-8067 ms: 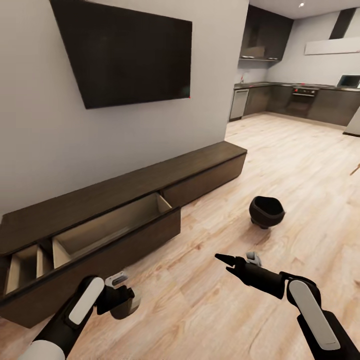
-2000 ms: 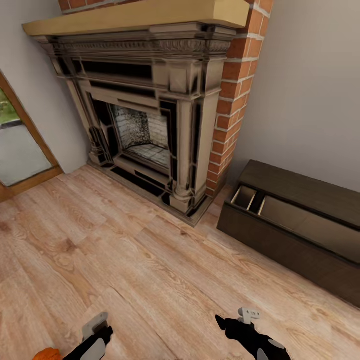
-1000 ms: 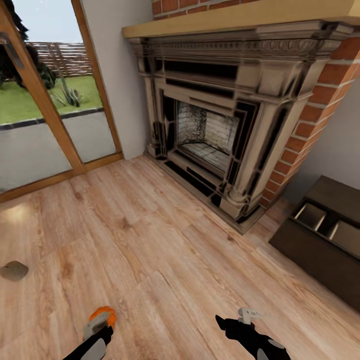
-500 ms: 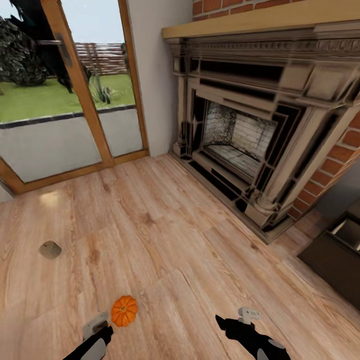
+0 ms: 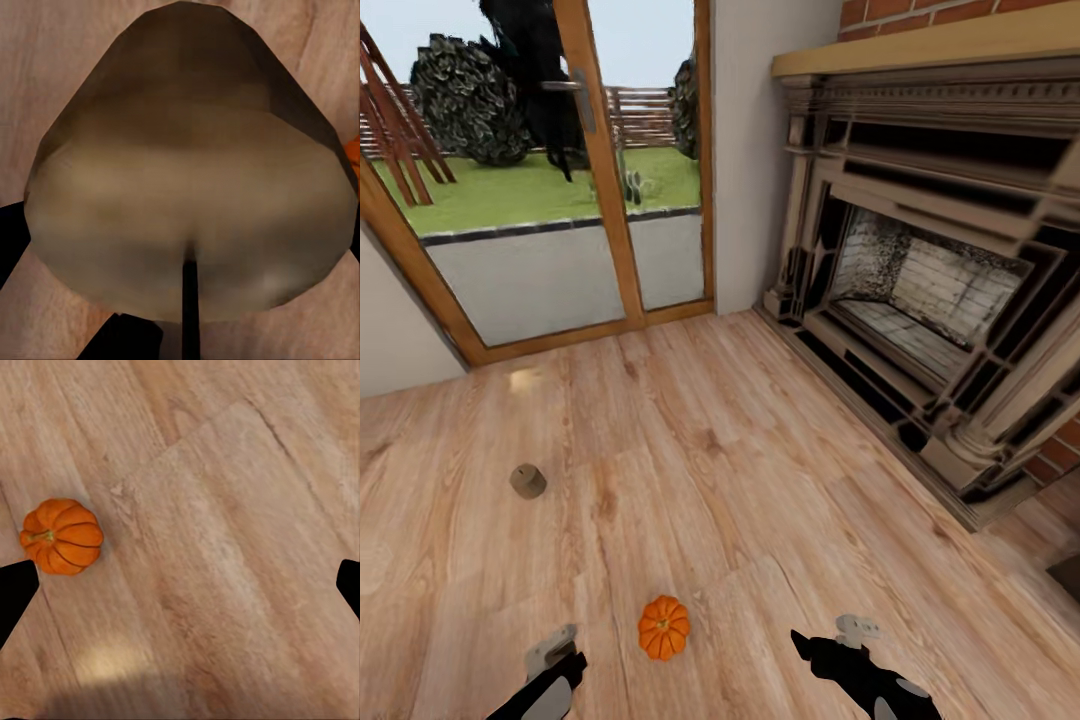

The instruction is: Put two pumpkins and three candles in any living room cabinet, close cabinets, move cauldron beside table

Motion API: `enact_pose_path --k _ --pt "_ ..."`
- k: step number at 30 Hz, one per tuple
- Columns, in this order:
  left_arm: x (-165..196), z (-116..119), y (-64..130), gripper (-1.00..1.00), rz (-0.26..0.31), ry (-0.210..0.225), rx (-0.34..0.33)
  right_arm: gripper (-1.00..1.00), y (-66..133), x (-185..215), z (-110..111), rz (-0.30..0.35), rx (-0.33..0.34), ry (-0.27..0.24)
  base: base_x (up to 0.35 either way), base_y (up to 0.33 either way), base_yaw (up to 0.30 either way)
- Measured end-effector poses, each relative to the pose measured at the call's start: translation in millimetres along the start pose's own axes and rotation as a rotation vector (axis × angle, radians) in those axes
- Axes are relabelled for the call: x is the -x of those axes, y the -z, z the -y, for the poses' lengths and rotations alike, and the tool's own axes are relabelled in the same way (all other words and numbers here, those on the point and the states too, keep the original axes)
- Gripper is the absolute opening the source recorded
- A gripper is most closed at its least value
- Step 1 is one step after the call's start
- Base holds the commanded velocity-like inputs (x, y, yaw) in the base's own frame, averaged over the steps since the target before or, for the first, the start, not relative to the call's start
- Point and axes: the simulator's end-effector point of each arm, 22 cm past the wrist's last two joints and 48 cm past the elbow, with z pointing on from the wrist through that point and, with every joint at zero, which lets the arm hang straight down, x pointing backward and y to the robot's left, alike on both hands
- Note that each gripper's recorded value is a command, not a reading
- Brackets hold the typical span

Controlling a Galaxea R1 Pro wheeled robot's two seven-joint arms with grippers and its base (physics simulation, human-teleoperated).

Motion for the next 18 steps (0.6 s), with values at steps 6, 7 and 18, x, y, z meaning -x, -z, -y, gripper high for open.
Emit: enact_pose_path --k 6,7,18 --pt "0.0 0.1 0.0 -1.00 0.000 -0.001 0.000 1.00 0.0 0.1 -0.2 0.000 0.001 0.000 0.172 0.254 0.291" --pt "-0.1 0.1 0.0 -1.00 0.000 -0.001 0.000 1.00 0.0 0.2 -0.3 0.000 0.001 0.000 0.172 0.255 0.291" --pt "0.0 0.2 0.0 -1.00 0.000 -0.002 -0.001 1.00 0.0 0.0 -0.6 0.000 0.003 0.000 0.179 0.138 0.291"
